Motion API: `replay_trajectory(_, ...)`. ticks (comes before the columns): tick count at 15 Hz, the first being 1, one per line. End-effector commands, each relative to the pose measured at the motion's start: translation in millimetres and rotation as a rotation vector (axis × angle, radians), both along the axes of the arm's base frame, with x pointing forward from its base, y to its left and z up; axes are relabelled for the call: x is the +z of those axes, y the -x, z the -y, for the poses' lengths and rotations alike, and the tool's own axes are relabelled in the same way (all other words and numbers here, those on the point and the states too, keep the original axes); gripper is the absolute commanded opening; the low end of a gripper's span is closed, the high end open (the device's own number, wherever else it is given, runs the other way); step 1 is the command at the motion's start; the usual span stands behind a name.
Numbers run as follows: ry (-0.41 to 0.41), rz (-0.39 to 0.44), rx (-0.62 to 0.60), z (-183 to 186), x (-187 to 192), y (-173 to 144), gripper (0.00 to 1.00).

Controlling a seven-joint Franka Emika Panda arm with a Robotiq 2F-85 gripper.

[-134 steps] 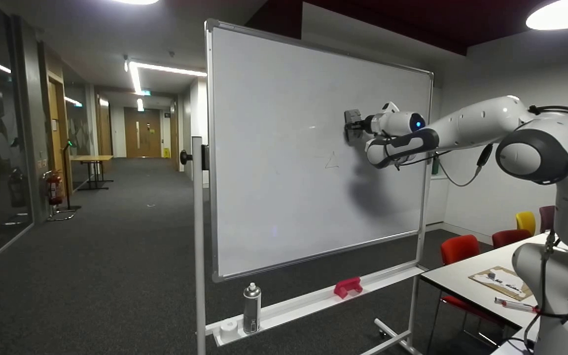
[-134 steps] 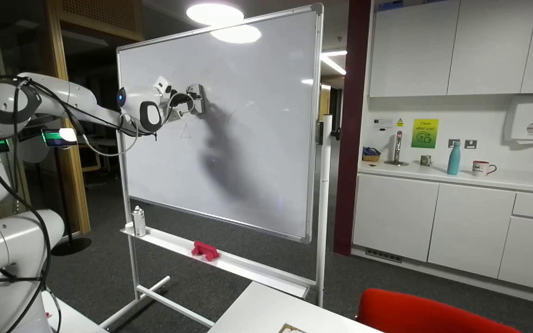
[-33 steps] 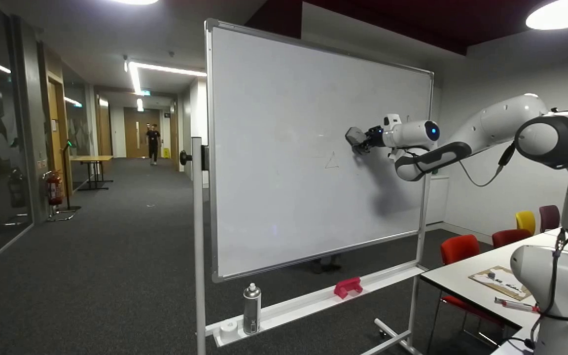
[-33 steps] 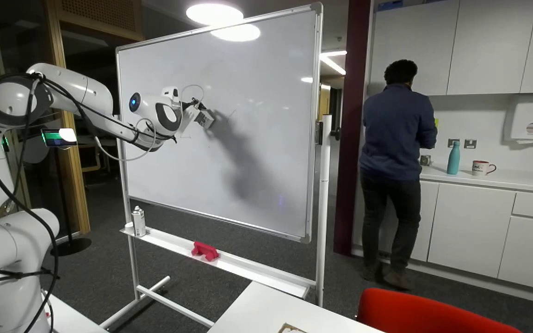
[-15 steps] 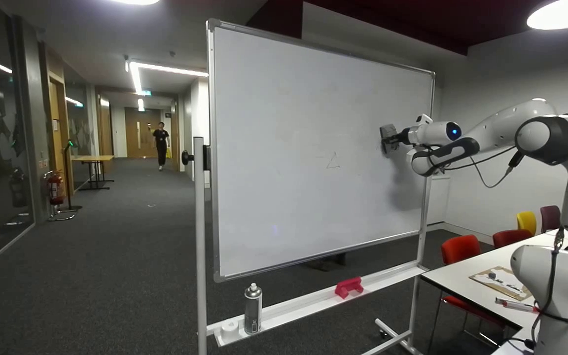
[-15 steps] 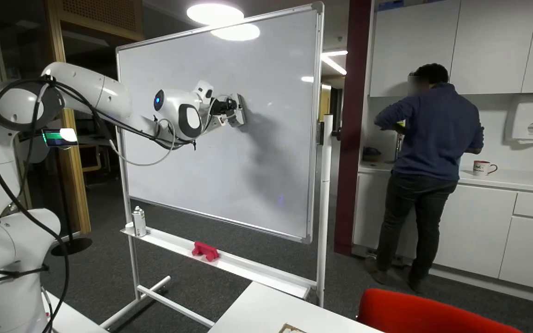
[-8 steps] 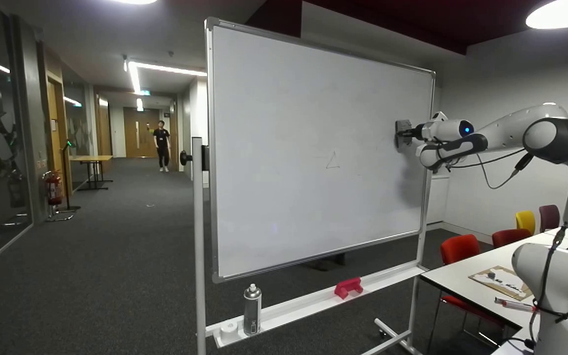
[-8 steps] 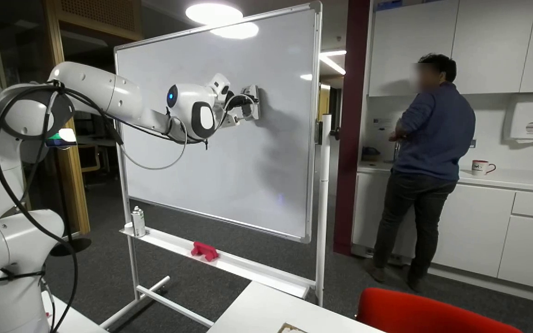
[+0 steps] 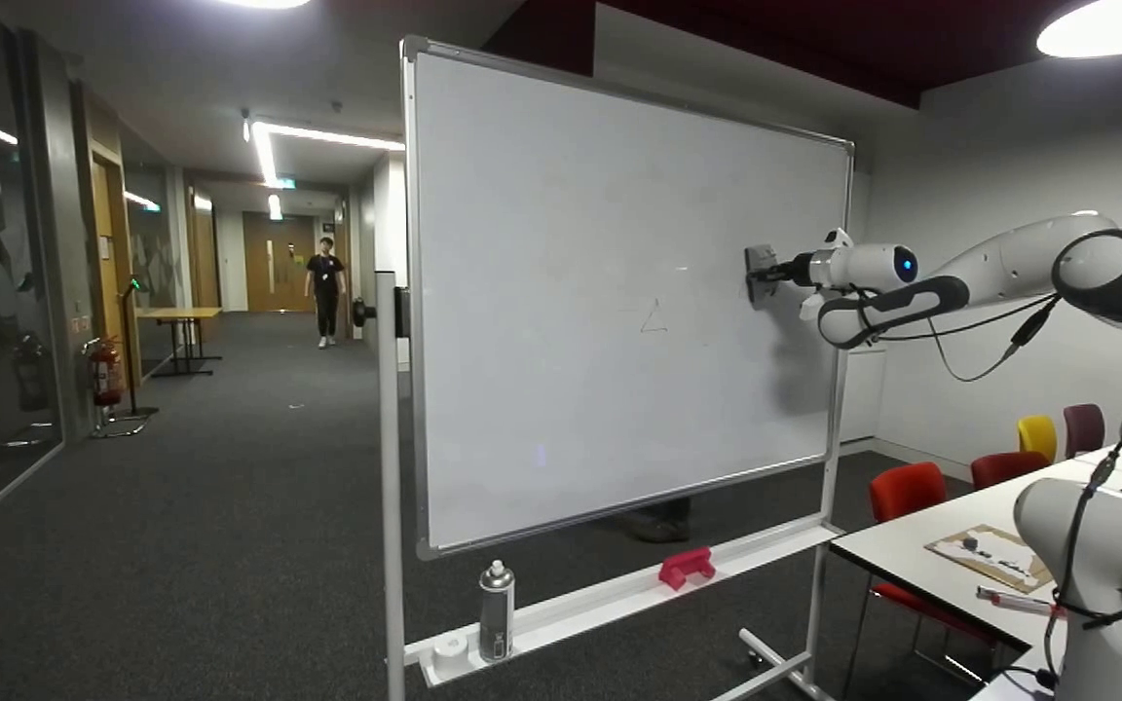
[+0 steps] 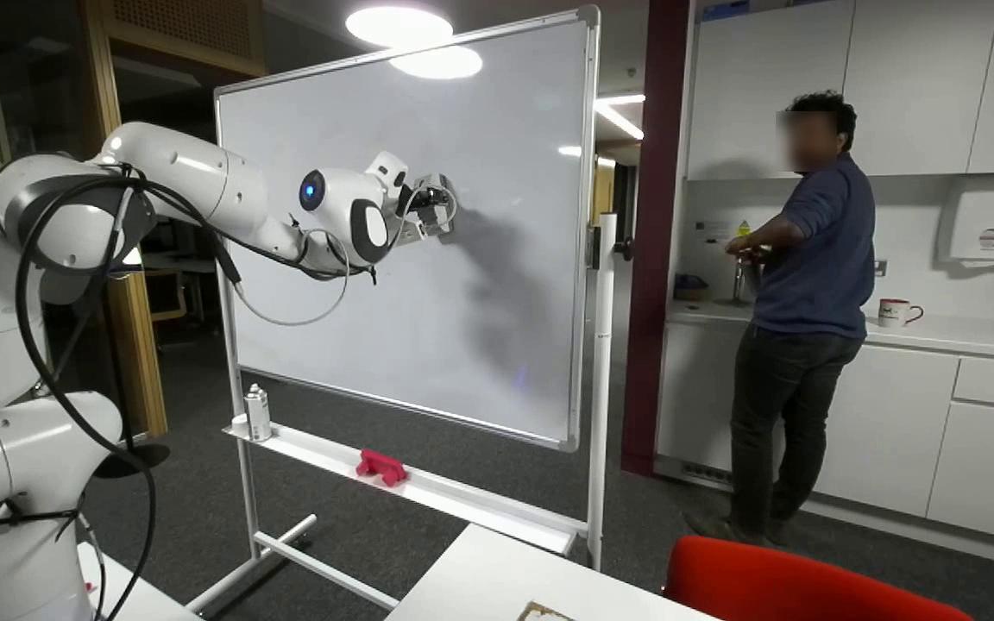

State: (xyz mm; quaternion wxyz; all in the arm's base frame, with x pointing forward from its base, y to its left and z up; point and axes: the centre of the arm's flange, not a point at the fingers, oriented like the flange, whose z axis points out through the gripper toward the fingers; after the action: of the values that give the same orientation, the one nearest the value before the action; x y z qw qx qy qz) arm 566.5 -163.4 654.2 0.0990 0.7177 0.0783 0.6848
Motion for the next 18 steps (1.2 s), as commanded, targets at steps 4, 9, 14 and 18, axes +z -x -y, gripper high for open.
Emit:
replay_trajectory(4,0.006,-0.008,0.016,-7,-4,1,0.6)
replay_trajectory(9,0.024,-0.03,0.016,-11,-22,-7,0.35)
replay_trajectory(14,0.099,-0.09,0.039,-29,-59,-14,0.35)
replay_trajectory(18,0.143,-0.116,0.054,-34,-74,-14,0.35)
